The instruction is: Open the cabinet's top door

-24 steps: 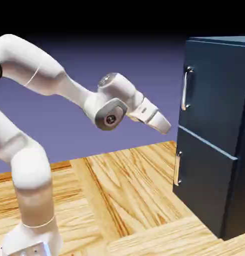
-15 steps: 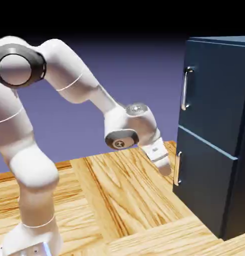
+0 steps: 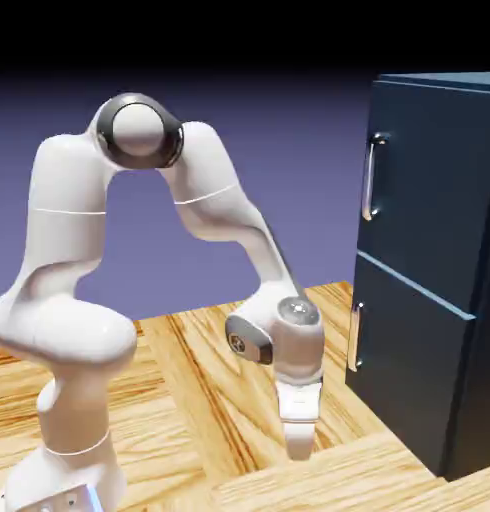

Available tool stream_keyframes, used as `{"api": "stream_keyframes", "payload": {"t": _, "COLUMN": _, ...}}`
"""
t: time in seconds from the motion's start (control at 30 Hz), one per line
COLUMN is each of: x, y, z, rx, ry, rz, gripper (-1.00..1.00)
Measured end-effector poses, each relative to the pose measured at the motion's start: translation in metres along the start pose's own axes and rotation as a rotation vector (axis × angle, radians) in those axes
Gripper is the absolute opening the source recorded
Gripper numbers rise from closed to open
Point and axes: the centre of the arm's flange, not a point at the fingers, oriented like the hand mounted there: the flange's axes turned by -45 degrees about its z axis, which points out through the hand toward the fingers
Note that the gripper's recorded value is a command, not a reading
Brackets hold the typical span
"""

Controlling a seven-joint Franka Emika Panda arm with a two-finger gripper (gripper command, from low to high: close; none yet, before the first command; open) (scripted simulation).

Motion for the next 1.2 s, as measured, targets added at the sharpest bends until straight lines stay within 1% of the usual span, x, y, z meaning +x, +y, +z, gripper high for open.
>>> {"api": "stream_keyframes", "payload": {"t": 0.1, "x": 0.005, "y": 0.016, "z": -0.002, "rx": -0.044, "ry": 0.047, "rz": 0.041, "gripper": 0.0}}
{"api": "stream_keyframes", "payload": {"t": 0.23, "x": 0.017, "y": 0.03, "z": -0.017, "rx": -0.091, "ry": 0.155, "rz": 0.073, "gripper": 0.0}}
{"api": "stream_keyframes", "payload": {"t": 0.37, "x": 0.033, "y": 0.032, "z": -0.046, "rx": -0.115, "ry": 0.308, "rz": 0.076, "gripper": 0.0}}
{"api": "stream_keyframes", "payload": {"t": 0.5, "x": 0.049, "y": 0.018, "z": -0.088, "rx": -0.11, "ry": 0.5, "rz": 0.045, "gripper": 0.0}}
{"api": "stream_keyframes", "payload": {"t": 0.63, "x": 0.06, "y": -0.012, "z": -0.141, "rx": -0.07, "ry": 0.72, "rz": -0.021, "gripper": 0.0}}
{"api": "stream_keyframes", "payload": {"t": 0.8, "x": 0.057, "y": -0.069, "z": -0.218, "rx": 0.033, "ry": 1.02, "rz": -0.15, "gripper": 0.0}}
{"api": "stream_keyframes", "payload": {"t": 0.93, "x": 0.032, "y": -0.127, "z": -0.286, "rx": 0.162, "ry": 1.269, "rz": -0.285, "gripper": 0.0}}
{"api": "stream_keyframes", "payload": {"t": 1.03, "x": -0.002, "y": -0.173, "z": -0.338, "rx": 0.287, "ry": 1.457, "rz": -0.4, "gripper": 0.0}}
{"api": "stream_keyframes", "payload": {"t": 1.1, "x": -0.006, "y": -0.177, "z": -0.342, "rx": 0.298, "ry": 1.471, "rz": -0.409, "gripper": 0.0}}
{"api": "stream_keyframes", "payload": {"t": 1.2, "x": 0.027, "y": -0.194, "z": -0.339, "rx": 0.297, "ry": 1.472, "rz": -0.41, "gripper": 0.0}}
